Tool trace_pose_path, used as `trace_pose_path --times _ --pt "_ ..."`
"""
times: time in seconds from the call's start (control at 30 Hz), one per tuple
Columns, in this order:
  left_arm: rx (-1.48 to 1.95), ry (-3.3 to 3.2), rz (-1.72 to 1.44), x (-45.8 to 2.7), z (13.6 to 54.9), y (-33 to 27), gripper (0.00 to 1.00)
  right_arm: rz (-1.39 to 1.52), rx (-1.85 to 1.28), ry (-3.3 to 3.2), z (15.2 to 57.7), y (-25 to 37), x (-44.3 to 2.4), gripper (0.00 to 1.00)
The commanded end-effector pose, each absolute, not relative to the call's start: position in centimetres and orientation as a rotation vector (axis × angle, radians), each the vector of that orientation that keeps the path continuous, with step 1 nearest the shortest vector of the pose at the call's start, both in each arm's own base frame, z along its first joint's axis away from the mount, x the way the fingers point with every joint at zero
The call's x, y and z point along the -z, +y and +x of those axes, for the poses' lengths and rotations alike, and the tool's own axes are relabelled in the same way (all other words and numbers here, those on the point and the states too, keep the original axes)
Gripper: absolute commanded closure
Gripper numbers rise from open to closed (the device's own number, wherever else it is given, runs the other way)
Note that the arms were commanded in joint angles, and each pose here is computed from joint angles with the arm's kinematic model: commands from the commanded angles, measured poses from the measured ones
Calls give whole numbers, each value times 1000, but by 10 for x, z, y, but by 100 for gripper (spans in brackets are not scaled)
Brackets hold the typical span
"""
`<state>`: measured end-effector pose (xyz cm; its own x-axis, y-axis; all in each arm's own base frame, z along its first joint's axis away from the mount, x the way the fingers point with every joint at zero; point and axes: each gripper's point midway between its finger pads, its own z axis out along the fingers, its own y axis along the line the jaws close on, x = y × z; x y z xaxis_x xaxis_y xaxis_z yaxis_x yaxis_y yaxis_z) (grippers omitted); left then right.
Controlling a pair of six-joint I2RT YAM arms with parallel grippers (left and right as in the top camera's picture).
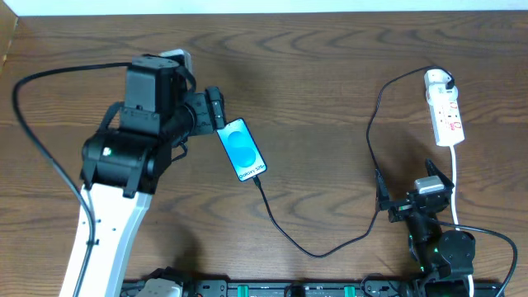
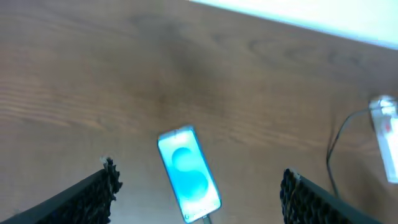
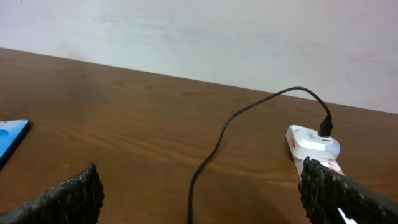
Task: Plug charger to phone and switch on socket
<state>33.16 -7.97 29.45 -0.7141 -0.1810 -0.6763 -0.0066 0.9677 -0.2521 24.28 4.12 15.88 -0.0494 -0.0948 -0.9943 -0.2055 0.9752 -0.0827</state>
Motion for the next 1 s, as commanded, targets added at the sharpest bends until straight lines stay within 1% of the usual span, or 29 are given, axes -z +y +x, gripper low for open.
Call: trace_pose_path --times 0.0,0.17,0.4,0.6,0.97 --pt "220 2240 -155 -309 330 -63 15 -226 -100 1623 242 42 -159 1" --pt "234 2115 -164 -315 331 -57 15 -226 -100 1623 242 42 -159 1" --pt "222 1960 -209 -302 317 -34 15 -226 -100 1623 242 42 -159 1" --pt "158 1786 -82 -297 302 -29 15 -226 -100 1623 242 42 -159 1" --pt "114 1630 -113 -244 276 -8 15 -226 -100 1623 242 42 -159 1"
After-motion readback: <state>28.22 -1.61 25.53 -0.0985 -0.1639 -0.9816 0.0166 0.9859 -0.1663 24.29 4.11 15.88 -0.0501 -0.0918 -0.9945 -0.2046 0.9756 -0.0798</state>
